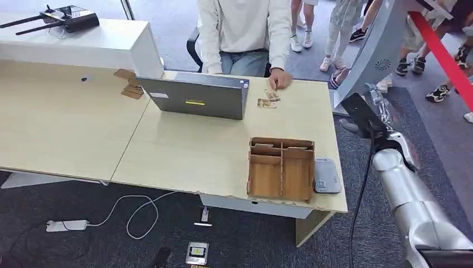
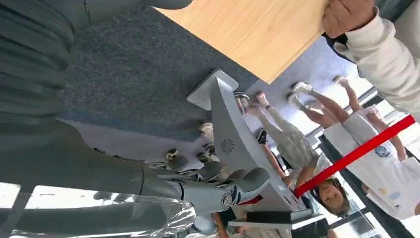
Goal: Pass the card to the sensor for recognition and then transmit it.
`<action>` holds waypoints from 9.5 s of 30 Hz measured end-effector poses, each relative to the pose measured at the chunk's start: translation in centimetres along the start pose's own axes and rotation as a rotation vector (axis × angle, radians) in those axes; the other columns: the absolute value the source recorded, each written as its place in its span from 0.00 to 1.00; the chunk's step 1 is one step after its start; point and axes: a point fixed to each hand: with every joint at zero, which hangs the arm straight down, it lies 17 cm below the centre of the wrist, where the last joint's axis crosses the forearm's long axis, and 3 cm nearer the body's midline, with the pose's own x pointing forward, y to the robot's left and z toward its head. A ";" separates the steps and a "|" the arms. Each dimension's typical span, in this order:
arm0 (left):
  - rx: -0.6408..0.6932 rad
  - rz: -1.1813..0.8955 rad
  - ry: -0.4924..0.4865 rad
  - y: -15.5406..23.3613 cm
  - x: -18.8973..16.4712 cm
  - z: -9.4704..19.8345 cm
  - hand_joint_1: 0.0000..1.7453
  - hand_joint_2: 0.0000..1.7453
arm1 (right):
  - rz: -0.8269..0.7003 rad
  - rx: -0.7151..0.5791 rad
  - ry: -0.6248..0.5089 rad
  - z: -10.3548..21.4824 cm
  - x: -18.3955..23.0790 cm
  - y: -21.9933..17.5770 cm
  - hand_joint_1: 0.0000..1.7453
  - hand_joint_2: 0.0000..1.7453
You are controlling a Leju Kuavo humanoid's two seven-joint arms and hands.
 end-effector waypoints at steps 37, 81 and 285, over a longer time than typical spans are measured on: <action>-0.004 0.012 0.019 0.9 -1.2 -0.4 0.00 0.00 | 0.056 0.221 0.043 5.3 -2.6 4.6 0.00 1.00; -0.041 -0.015 -0.041 0.2 2.0 0.0 0.00 0.00 | 0.129 0.330 -0.198 7.1 8.3 10.5 0.00 1.00; 0.029 -0.011 -0.170 0.9 3.3 0.1 0.00 0.00 | 0.370 -0.082 -0.355 2.0 12.7 7.2 1.00 1.00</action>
